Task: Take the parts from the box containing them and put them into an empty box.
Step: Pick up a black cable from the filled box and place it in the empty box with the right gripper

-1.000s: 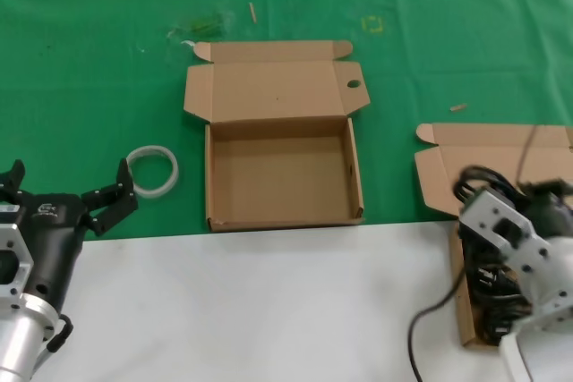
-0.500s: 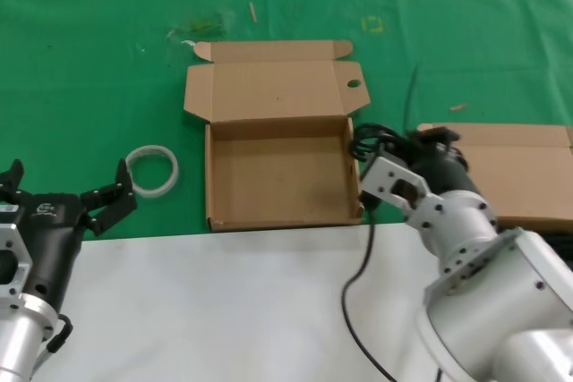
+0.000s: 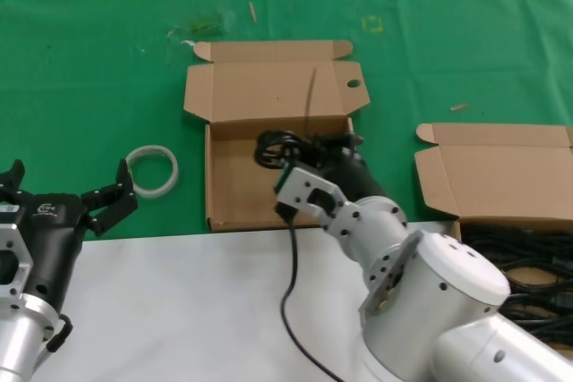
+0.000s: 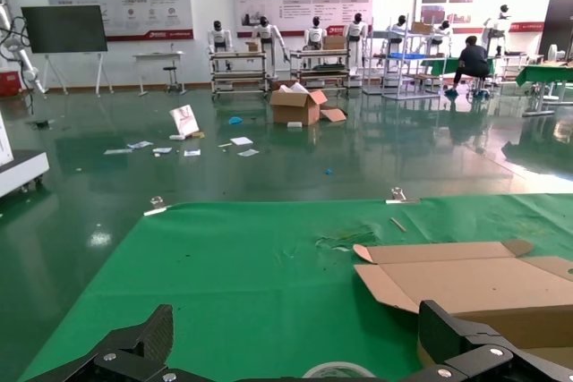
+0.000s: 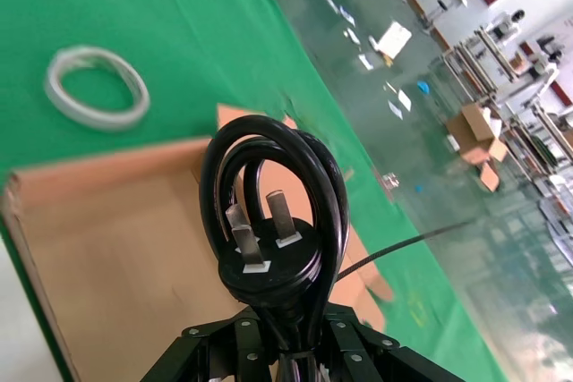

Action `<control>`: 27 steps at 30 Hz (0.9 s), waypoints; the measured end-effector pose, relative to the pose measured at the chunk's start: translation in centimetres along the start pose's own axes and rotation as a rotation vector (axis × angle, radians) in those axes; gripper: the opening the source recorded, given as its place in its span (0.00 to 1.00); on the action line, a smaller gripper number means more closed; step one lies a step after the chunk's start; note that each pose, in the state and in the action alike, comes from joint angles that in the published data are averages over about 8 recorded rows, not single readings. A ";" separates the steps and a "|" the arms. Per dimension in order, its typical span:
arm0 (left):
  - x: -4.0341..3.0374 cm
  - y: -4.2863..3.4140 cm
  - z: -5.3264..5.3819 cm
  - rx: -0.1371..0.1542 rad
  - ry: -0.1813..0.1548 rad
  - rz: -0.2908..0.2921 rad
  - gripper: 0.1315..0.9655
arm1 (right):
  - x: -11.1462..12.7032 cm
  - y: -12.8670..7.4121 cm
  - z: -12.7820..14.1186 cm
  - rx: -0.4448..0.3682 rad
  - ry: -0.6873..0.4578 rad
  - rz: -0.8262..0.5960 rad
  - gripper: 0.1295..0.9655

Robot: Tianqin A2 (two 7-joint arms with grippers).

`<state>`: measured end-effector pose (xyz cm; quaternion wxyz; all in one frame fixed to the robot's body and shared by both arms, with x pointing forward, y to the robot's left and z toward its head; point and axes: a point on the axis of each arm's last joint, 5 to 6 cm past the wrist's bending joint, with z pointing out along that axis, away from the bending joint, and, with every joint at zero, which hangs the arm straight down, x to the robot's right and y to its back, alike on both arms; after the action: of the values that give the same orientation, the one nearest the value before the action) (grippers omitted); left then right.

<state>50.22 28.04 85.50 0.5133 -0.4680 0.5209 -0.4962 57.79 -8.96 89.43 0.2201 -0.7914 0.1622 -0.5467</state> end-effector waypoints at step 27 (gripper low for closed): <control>0.00 0.00 0.0 0.000 0.000 0.000 1.00 | -1.3 -0.7 0.6 0.023 -0.034 0.038 0.15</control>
<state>50.22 28.04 85.50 0.5133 -0.4680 0.5209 -0.4962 57.92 -7.63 88.54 0.2422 -0.7948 0.1672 -0.5306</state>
